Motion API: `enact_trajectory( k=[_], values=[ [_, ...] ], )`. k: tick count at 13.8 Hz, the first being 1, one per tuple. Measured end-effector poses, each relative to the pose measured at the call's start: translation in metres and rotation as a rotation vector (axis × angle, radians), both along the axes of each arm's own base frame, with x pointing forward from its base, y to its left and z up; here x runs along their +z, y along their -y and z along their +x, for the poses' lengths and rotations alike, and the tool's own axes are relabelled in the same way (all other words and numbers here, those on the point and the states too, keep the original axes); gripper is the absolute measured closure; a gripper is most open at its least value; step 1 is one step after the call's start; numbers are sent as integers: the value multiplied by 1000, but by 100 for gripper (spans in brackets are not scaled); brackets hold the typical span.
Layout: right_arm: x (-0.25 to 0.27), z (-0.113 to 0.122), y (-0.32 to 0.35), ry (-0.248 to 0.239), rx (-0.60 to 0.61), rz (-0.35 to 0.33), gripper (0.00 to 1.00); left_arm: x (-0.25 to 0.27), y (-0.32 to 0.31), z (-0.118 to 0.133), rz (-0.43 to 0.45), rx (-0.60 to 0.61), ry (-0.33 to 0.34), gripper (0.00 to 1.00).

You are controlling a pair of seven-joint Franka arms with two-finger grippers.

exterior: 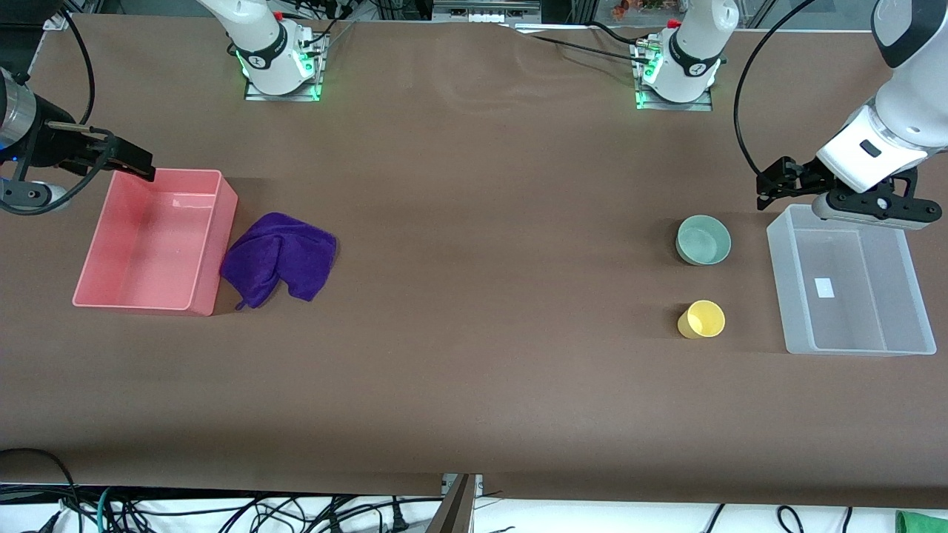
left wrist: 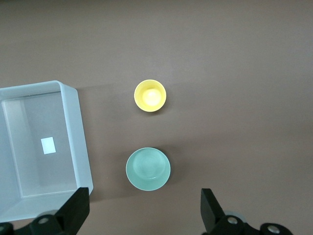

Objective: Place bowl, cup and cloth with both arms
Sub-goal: 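Reach the left gripper to the green bowl while the right gripper reaches the cloth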

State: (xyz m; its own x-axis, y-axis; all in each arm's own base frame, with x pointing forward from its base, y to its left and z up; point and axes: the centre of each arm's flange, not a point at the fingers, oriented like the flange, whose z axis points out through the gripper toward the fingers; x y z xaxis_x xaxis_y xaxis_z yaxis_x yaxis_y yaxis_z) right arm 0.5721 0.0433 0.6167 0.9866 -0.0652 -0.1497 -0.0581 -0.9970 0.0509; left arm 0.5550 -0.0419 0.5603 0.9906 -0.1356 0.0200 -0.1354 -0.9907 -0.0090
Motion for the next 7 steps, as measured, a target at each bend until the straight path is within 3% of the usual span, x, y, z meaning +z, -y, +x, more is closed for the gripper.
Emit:
enact_trajectory(
  k=[4, 7],
  values=[
    [0, 0, -1, 2, -1, 4, 0, 1, -4, -1, 0, 7, -3, 0],
    [2, 1, -1, 8, 0, 6, 0, -7, -8, -5, 4, 13, -51, 0]
  ],
)
